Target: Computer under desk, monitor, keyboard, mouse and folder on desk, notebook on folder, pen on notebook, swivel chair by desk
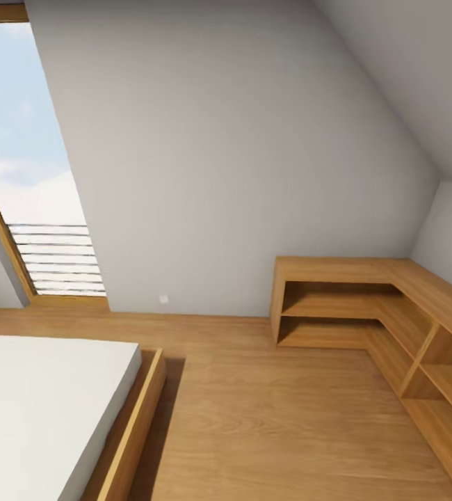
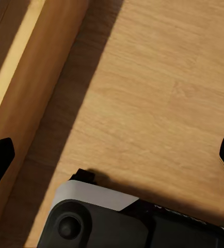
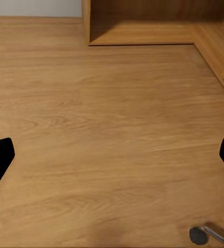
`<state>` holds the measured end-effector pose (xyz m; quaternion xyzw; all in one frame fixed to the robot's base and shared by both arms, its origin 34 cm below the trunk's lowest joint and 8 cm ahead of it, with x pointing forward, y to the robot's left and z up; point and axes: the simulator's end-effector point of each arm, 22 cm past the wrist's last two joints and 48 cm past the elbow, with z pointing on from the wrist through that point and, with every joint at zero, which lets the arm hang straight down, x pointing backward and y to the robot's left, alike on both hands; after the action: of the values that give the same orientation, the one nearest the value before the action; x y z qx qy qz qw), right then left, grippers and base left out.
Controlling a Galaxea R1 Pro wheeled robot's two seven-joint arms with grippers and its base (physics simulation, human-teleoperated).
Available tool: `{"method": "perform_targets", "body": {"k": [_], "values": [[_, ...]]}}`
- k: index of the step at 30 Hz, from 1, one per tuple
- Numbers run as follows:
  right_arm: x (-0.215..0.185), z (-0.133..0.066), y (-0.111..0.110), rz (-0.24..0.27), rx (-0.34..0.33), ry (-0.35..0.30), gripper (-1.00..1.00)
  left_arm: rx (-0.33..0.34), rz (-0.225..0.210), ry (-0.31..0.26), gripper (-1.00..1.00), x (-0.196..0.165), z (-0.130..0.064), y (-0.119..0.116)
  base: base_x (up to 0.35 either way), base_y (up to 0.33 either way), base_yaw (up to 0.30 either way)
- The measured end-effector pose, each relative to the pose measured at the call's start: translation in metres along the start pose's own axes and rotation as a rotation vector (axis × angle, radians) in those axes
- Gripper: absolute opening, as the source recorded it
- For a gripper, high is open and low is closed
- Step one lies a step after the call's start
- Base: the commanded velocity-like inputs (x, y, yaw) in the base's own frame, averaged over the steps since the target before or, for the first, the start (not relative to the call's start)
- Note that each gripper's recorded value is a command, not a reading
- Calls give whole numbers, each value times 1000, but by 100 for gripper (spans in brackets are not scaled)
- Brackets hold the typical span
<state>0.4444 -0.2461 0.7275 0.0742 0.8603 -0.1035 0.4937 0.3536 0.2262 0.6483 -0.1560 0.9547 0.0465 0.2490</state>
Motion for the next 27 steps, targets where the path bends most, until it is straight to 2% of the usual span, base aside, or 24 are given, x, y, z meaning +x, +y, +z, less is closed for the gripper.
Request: {"method": "perform_targets", "body": {"k": [27], "values": [[0, 0, -1, 0, 1, 0, 100, 1, 2, 1, 100, 0, 0, 0, 329, 0, -6]]}}
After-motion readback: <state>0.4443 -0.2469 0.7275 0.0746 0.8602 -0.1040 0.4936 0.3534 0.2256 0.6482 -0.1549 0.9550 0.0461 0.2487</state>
